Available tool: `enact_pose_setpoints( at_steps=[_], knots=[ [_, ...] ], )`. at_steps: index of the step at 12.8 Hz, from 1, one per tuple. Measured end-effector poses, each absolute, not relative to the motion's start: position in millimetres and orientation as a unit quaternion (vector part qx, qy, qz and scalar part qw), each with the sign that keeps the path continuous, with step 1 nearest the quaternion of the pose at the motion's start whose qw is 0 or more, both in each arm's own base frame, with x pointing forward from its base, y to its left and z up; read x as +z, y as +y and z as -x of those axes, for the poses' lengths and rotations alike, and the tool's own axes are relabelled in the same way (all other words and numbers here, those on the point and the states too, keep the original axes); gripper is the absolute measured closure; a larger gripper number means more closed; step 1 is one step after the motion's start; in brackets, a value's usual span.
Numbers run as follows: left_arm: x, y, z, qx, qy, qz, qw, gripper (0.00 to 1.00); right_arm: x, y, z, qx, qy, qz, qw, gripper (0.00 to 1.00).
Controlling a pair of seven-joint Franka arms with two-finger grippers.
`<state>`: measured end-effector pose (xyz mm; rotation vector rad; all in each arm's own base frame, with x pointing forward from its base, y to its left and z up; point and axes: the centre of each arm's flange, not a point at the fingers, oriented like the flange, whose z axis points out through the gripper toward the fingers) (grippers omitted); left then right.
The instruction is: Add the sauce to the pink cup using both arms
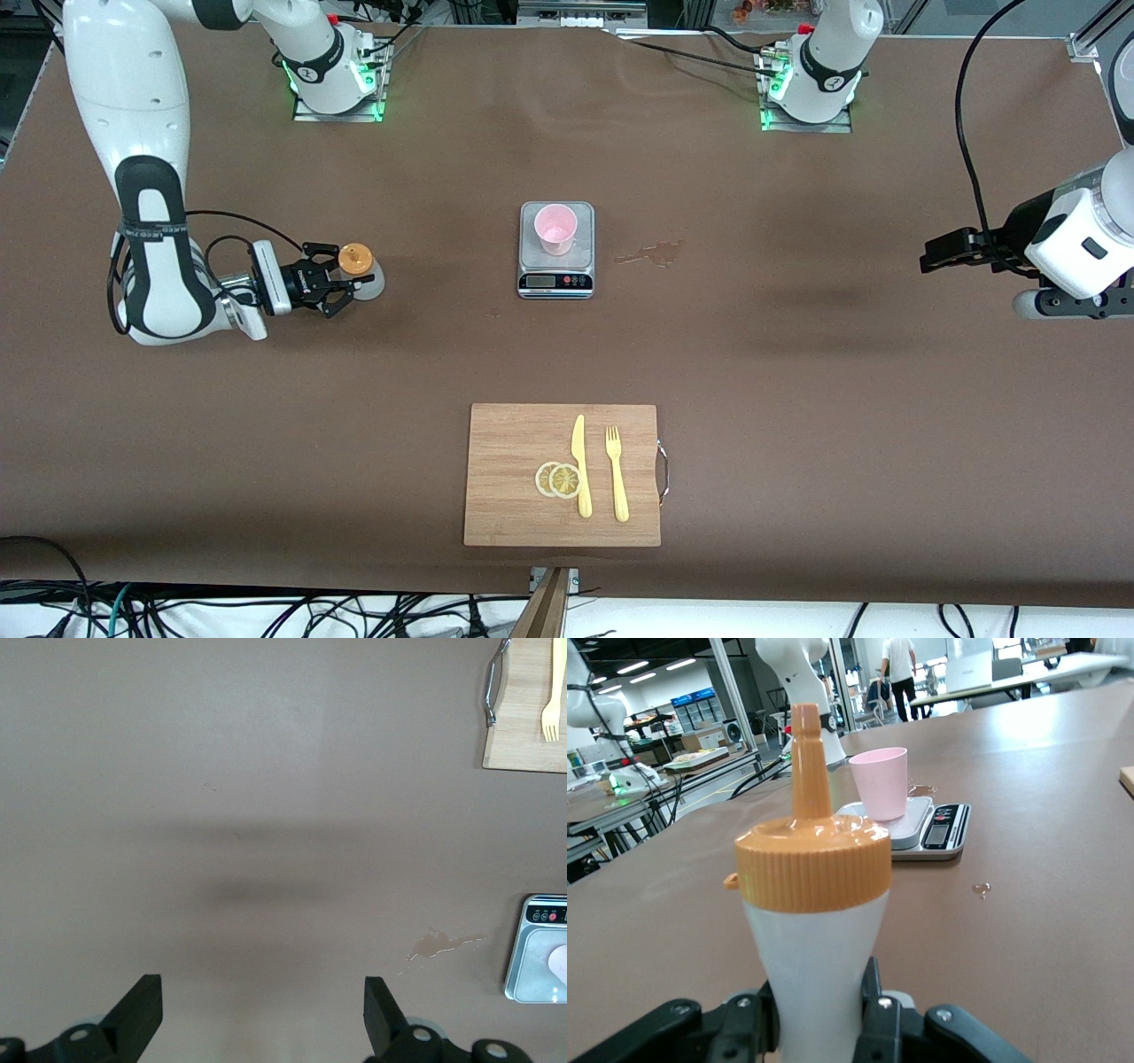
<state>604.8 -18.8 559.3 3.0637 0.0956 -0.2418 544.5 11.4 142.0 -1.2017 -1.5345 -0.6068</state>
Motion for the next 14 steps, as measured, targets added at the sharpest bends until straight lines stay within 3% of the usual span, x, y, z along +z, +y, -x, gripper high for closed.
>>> enact_pose_setpoints(
  at_steps=[2,6,7,14],
  knots=[
    [560,-19,-605,-0.077,0.031,-0.996,0.033,0.00,136,11,-543,-0.254,-0.638,0.493,0.534,0.51],
    [573,-20,-607,-0.063,0.029,-0.997,0.034,0.00,165,-14,-566,-0.204,-0.678,0.488,0.511,0.04],
    [574,-20,-607,-0.063,0.029,-0.997,0.034,0.00,181,-23,-576,-0.181,-0.688,0.493,0.502,0.00],
    [574,-21,-607,-0.062,0.028,-0.997,0.034,0.00,301,-56,-615,-0.030,-0.622,0.634,0.458,0.00]
  ],
)
